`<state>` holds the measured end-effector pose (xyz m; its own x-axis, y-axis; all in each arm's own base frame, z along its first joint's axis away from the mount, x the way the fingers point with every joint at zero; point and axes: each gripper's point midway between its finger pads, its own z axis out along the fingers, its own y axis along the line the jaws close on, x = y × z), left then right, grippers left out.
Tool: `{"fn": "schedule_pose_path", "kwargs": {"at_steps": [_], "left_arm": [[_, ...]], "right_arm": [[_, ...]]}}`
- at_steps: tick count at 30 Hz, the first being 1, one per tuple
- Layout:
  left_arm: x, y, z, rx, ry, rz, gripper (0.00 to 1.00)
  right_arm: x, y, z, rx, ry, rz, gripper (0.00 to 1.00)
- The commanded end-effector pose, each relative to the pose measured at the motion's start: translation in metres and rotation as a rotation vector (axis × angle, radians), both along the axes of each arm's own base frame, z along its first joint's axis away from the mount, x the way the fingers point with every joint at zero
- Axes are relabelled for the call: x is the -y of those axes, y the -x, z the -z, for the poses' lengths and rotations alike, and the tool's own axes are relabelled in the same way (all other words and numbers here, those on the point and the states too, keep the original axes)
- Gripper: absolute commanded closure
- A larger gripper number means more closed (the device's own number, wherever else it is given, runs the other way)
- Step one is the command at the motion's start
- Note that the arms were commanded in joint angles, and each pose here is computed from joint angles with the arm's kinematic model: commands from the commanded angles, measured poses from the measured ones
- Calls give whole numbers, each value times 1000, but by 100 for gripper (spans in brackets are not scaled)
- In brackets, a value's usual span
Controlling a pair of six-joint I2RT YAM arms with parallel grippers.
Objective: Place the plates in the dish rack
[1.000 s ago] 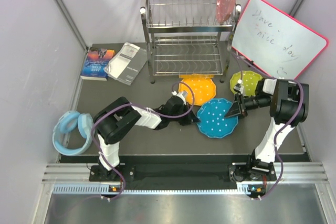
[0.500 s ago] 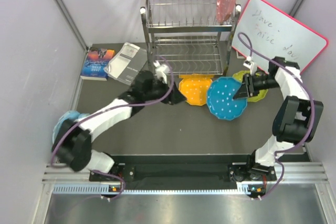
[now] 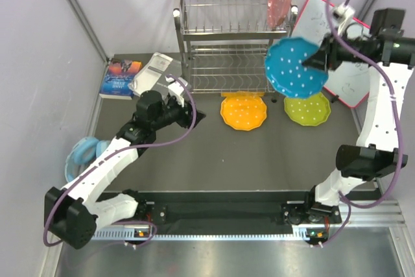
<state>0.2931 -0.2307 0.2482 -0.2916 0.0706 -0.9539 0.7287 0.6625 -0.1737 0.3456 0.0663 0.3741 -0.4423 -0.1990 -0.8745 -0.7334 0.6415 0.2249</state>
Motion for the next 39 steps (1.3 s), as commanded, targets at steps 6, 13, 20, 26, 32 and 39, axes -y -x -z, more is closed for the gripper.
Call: {"fn": "schedule_pose_path", "kwargs": {"at_steps": [6,13,20,26,32,39], "left_arm": [[-27,-8,14,100,-93,-52,36],[-30,-5,23,85,-101,-64,37],[-34,-9,26,87,-91,-100,37],[-42,-9,28,77,-83,-128,37],[-52,-8,27,59,-40,-163,37],[-53,-1,25,68,10,-164,37]], "right_arm": [[-67,38,-189,319,-321,-44,100],[-80,16,-233,532,-298,159,100],[-75,-18,-307,980,-309,439,100],[-69,-44,-336,1187,-290,901,100],[-63,-43,-346,1213,-403,1093,100],[-55,-37,-345,1262,-383,1203,100]]}}
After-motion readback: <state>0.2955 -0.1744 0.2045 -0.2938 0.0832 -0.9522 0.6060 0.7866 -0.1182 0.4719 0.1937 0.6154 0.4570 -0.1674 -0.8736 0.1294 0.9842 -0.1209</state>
